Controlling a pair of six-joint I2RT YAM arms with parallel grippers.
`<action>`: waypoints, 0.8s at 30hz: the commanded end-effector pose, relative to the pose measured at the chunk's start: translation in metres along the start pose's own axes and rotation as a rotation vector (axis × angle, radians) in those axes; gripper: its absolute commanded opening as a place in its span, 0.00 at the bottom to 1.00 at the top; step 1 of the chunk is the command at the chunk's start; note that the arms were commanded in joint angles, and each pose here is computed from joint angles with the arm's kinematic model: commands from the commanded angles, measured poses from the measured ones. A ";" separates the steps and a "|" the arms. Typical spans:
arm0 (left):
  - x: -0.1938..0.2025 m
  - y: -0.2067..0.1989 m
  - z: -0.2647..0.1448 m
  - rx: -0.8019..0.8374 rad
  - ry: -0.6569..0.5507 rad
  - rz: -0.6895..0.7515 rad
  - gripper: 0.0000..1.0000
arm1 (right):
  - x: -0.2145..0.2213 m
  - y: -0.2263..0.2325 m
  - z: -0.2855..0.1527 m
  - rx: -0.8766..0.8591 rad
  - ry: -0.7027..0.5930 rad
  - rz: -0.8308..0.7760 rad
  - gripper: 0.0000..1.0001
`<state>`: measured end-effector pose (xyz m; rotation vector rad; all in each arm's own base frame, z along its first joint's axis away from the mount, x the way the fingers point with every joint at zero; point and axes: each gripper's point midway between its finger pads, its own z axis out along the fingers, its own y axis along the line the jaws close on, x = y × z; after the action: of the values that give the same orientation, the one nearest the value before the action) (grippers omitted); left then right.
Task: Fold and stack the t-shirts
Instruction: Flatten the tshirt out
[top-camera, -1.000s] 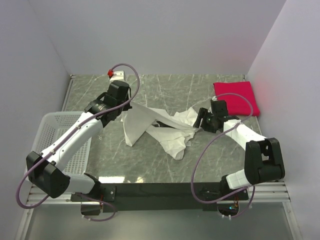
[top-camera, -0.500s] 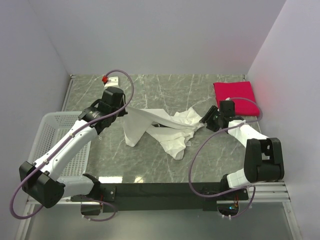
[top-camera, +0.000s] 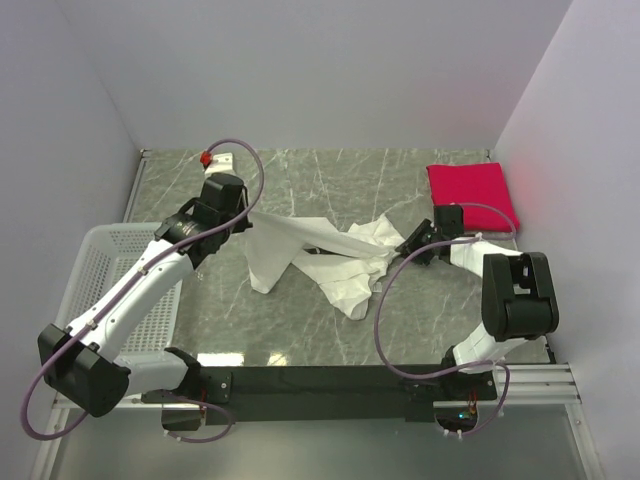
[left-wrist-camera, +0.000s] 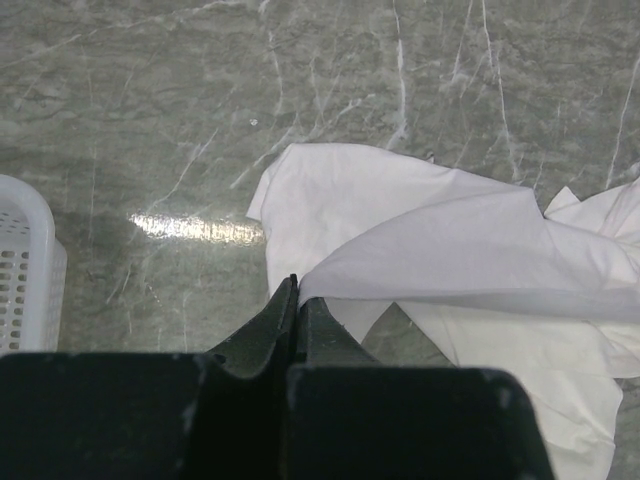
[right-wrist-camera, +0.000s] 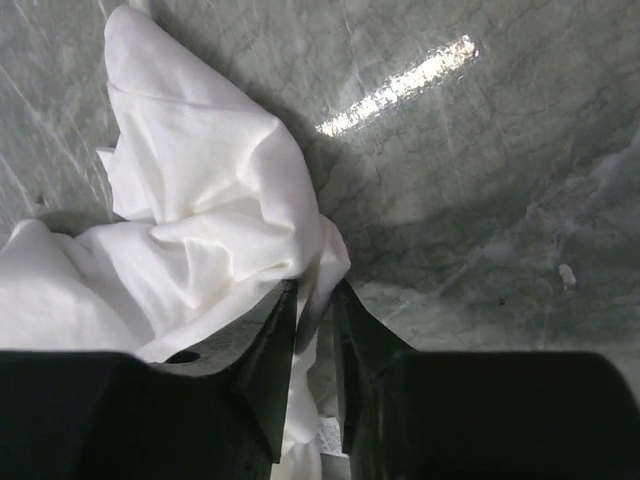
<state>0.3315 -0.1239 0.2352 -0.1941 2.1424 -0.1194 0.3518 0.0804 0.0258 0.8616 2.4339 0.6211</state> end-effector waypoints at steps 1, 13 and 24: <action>-0.018 0.002 -0.007 0.009 -0.055 -0.044 0.01 | -0.011 0.008 -0.007 -0.023 -0.051 -0.004 0.27; -0.144 0.017 -0.027 -0.039 -0.251 -0.085 0.01 | -0.137 0.112 -0.147 -0.030 -0.427 -0.188 0.00; -0.276 0.012 -0.147 0.094 -0.621 -0.167 0.00 | -0.190 0.237 -0.365 -0.373 -0.832 -0.313 0.00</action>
<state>0.3818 -0.0748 0.5051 -0.3172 1.6031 -0.2228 0.4095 0.0418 0.4699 0.4498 1.6375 0.5091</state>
